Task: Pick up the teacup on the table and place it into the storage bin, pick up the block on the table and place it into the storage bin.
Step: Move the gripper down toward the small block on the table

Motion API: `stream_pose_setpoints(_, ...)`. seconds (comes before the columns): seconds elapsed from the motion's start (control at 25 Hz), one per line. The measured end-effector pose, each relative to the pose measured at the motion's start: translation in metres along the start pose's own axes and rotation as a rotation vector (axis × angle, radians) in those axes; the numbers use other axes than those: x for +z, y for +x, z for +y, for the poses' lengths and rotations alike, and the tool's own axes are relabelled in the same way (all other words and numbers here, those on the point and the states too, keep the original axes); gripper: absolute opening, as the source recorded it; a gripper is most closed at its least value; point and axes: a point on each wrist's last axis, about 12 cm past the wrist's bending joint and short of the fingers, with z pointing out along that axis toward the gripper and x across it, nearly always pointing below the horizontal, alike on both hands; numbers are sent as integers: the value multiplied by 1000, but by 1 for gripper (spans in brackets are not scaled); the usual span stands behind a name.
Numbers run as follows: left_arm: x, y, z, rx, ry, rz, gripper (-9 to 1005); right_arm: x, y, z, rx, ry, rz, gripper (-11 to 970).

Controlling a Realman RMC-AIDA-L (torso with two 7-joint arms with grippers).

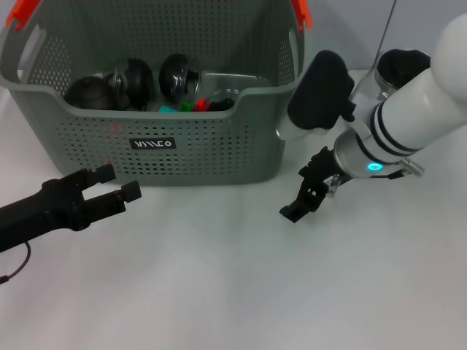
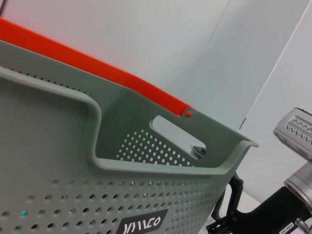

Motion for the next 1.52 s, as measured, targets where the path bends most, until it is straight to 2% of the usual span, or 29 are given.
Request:
stream_pose_setpoints(0.24, 0, 0, 0, -2, 0, 0, 848, -1, -1, 9, -13, -63, 23, 909)
stream_pose_setpoints(0.52, -1, 0, 1, -1, -5, 1, 848, -35, -1, 12, 24, -253, 36, 909)
stream_pose_setpoints(0.64, -1, 1, 1, 0, -12, 3, 848, -44, -1, 4, 49, -216, -6, 909)
stream_pose_setpoints(0.8, 0, 1, 1, 2, -10, 6, 848, -38, 0, -3, 56, -125, -44, 909)
stream_pose_setpoints(1.08, 0, 1, 1, -2, -10, 7, 848, -16, 2, 4, 71, -119, -58, 908)
stream_pose_setpoints(1.52, 1, 2, 1, -3, -16, 8, 848, -5, 8, 5, 82, -97, -49, 908)
